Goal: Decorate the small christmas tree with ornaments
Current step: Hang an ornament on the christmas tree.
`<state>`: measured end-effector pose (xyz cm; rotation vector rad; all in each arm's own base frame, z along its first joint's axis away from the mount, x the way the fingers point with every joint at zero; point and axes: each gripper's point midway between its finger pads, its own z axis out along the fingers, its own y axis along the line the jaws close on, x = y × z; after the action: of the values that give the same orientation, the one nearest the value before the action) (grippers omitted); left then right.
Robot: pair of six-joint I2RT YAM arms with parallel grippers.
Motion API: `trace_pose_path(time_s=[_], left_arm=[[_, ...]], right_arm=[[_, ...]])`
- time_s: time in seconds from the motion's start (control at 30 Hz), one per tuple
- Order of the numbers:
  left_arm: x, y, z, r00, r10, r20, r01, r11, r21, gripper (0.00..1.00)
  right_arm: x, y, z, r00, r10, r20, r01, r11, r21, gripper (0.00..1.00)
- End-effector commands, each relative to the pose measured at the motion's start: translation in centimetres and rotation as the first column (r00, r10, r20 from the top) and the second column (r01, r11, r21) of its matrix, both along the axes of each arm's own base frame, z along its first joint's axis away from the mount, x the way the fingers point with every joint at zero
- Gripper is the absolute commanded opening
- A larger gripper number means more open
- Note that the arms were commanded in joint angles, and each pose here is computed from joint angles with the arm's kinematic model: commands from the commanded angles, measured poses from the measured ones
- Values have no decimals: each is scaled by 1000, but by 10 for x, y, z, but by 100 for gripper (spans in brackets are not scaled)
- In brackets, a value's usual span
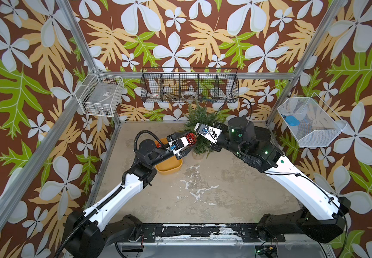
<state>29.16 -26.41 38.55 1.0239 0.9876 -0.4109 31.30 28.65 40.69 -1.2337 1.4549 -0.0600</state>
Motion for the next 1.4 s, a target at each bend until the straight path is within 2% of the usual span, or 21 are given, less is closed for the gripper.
trace_pose_path(time_s=[0.0, 1.37], left_arm=[[-2, -1, 8, 1000, -7, 27, 7, 1000, -9, 19], [28, -2, -5, 997, 81, -11, -81, 997, -7, 19]], right_arm=[[5, -3, 3, 999, -31, 20, 31, 1000, 4, 0], [34, 6, -10, 995, -95, 31, 97, 993, -63, 0]])
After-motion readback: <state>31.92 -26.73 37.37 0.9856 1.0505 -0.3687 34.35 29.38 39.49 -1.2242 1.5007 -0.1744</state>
